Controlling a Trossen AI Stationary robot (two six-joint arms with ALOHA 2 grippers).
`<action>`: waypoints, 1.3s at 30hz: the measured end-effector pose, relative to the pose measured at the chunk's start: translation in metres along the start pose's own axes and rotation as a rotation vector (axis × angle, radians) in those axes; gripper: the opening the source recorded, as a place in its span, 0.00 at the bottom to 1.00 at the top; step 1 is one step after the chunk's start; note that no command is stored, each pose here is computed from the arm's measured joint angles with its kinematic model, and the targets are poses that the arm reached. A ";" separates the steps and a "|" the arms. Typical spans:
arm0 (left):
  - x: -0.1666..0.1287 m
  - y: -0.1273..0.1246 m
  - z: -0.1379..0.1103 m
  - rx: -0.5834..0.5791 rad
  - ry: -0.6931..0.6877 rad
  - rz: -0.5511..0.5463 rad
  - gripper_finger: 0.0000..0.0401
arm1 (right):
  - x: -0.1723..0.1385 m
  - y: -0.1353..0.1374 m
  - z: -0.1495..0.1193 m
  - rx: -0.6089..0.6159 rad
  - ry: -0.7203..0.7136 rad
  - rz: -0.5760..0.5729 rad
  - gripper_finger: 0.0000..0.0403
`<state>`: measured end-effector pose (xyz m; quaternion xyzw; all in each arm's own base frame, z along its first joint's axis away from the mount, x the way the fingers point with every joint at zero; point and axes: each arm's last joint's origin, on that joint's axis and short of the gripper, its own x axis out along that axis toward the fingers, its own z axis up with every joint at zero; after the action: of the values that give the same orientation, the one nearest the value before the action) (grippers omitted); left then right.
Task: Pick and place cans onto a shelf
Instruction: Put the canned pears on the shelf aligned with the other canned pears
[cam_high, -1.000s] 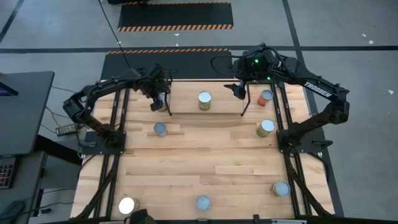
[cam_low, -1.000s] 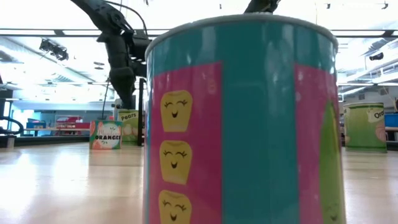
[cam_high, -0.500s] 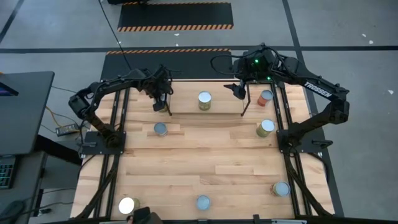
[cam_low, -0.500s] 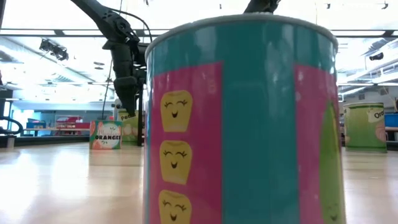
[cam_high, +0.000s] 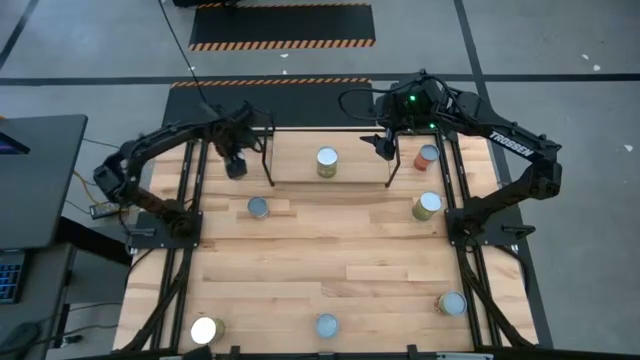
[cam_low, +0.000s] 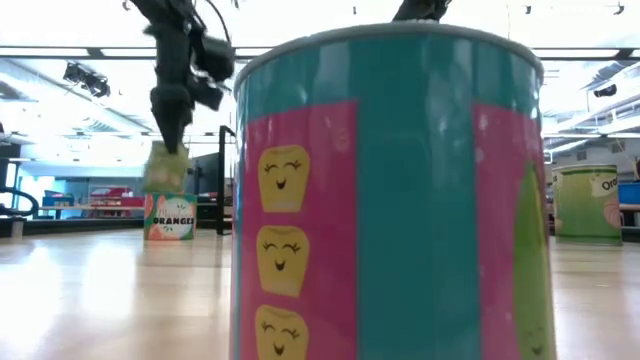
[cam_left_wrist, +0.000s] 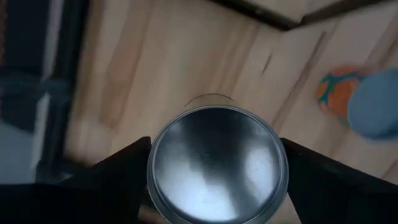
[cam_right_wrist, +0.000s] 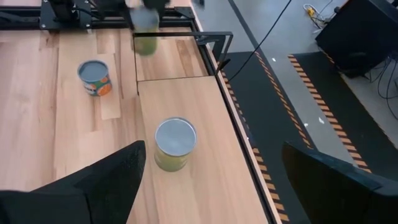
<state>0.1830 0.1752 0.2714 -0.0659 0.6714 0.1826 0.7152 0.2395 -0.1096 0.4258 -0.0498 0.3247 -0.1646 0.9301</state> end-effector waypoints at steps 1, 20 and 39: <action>-0.008 -0.001 -0.004 0.001 -0.001 0.006 0.81 | 0.000 0.000 0.000 -0.006 0.000 0.000 0.95; -0.154 -0.013 0.035 -0.113 -0.696 0.035 0.81 | 0.009 0.003 -0.014 -0.012 0.097 0.021 0.95; -0.051 0.014 0.190 0.018 -0.595 0.026 0.81 | 0.050 0.016 -0.059 0.076 0.275 0.055 0.95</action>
<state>0.3542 0.2432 0.3407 0.0056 0.4345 0.1970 0.8788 0.2441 -0.1106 0.3470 0.0175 0.4437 -0.1565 0.8822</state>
